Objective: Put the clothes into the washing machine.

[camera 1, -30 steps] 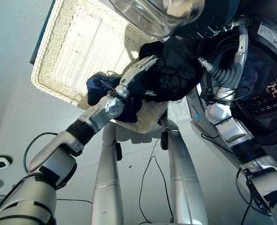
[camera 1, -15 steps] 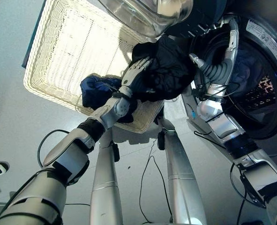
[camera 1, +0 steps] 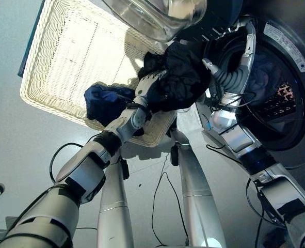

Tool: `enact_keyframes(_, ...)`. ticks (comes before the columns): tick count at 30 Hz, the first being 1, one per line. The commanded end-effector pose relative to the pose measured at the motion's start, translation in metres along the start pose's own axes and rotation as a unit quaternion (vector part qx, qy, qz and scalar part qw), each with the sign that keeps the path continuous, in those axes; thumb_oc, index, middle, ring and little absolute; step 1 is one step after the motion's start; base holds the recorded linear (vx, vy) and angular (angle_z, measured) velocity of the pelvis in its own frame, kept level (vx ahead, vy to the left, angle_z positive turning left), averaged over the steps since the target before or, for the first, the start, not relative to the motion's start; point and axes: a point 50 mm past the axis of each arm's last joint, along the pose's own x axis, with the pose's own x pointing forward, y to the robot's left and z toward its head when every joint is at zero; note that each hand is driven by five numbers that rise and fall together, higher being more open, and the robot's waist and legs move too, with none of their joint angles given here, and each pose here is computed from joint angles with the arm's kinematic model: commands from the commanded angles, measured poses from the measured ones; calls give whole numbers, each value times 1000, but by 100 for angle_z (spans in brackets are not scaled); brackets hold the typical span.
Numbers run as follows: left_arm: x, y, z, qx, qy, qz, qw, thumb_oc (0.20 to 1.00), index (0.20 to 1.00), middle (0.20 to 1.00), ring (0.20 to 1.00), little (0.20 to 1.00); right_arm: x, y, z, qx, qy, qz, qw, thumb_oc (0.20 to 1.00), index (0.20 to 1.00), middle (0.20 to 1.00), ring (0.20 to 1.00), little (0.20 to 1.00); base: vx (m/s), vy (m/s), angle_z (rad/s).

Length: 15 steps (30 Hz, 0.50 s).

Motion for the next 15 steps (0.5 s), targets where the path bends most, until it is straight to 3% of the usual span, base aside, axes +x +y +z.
enact_keyframes(1, 8, -5, 14, 3, -20, -3, 1000, 200, 200, 200, 200, 200, 2, 3, 13, 26, -19, -26, 999, 1000, 1000, 1000, 1000, 1000, 0, 0, 0)
enact_keyframes(15, 6, -9, 14, -69, 8, 7, 998, 200, 200, 200, 200, 200, -1, 6, 16, 37, -15, -25, 999, 1000, 1000, 1000, 1000, 1000, 0, 0, 0)
